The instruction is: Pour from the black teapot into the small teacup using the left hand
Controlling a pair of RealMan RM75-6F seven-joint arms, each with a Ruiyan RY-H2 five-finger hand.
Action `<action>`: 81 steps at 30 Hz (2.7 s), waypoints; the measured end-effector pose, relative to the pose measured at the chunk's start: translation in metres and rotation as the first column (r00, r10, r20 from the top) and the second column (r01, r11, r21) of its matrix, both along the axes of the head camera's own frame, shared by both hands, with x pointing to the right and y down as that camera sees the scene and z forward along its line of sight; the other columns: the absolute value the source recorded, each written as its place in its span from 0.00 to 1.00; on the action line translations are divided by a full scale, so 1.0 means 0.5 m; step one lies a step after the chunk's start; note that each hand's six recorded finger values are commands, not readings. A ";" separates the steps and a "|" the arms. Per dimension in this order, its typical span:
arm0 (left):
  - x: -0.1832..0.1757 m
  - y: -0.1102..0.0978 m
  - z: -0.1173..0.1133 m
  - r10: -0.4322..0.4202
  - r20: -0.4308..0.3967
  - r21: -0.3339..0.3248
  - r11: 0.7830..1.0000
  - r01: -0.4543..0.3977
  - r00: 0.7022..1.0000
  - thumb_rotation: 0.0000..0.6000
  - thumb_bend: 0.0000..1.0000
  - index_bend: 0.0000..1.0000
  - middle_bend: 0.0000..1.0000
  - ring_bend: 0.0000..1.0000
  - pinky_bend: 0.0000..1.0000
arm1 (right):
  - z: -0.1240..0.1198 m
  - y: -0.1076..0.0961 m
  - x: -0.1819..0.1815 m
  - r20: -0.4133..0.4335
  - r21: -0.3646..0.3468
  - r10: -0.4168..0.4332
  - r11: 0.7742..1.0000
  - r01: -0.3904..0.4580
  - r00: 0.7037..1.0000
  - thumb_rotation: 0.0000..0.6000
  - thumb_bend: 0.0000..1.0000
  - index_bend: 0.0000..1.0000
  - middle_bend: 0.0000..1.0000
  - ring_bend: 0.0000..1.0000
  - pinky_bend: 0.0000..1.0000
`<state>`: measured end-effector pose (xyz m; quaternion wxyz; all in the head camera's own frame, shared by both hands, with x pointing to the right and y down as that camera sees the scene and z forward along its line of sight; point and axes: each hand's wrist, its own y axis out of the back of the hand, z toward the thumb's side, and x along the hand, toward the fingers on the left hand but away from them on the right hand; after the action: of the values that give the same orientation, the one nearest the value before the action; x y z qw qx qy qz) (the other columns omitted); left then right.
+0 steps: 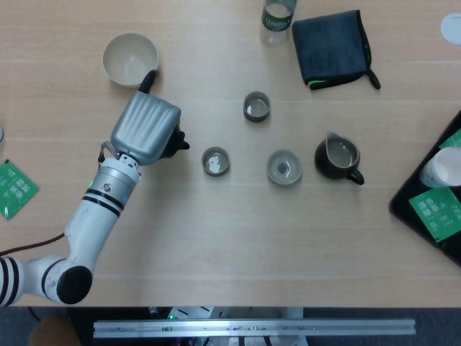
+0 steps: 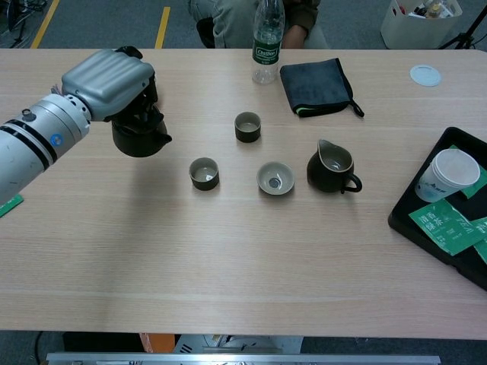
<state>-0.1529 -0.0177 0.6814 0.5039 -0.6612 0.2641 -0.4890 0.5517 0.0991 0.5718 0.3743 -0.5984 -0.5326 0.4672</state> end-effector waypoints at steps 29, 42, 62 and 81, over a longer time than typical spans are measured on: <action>0.065 0.013 0.044 0.040 0.030 0.042 0.998 -0.041 0.999 0.85 0.41 0.93 1.00 0.82 0.11 | -0.002 0.005 0.010 -0.006 -0.002 0.014 1.000 -0.014 1.000 1.00 0.00 0.36 0.39 0.23 0.23; 0.099 0.026 0.059 0.090 0.027 0.090 0.992 -0.092 0.996 0.87 0.41 0.92 1.00 0.82 0.11 | -0.003 0.005 0.018 -0.010 -0.003 0.026 1.000 -0.026 1.000 1.00 0.00 0.36 0.39 0.23 0.23; 0.107 0.044 0.072 0.125 0.059 0.175 0.976 -0.134 0.990 0.92 0.41 0.92 1.00 0.82 0.11 | -0.002 0.004 0.019 -0.011 -0.003 0.027 1.000 -0.027 1.000 1.00 0.00 0.36 0.39 0.23 0.23; 0.119 0.064 0.071 0.136 0.071 0.231 0.961 -0.148 0.988 0.99 0.41 0.92 1.00 0.82 0.11 | -0.004 0.004 0.022 -0.008 0.001 0.032 1.000 -0.032 0.999 1.00 0.00 0.36 0.39 0.23 0.23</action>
<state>-0.0936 0.0143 0.7170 0.6196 -0.6004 0.2585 -0.4345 0.5626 0.1012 0.5700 0.3692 -0.5879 -0.5407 0.4751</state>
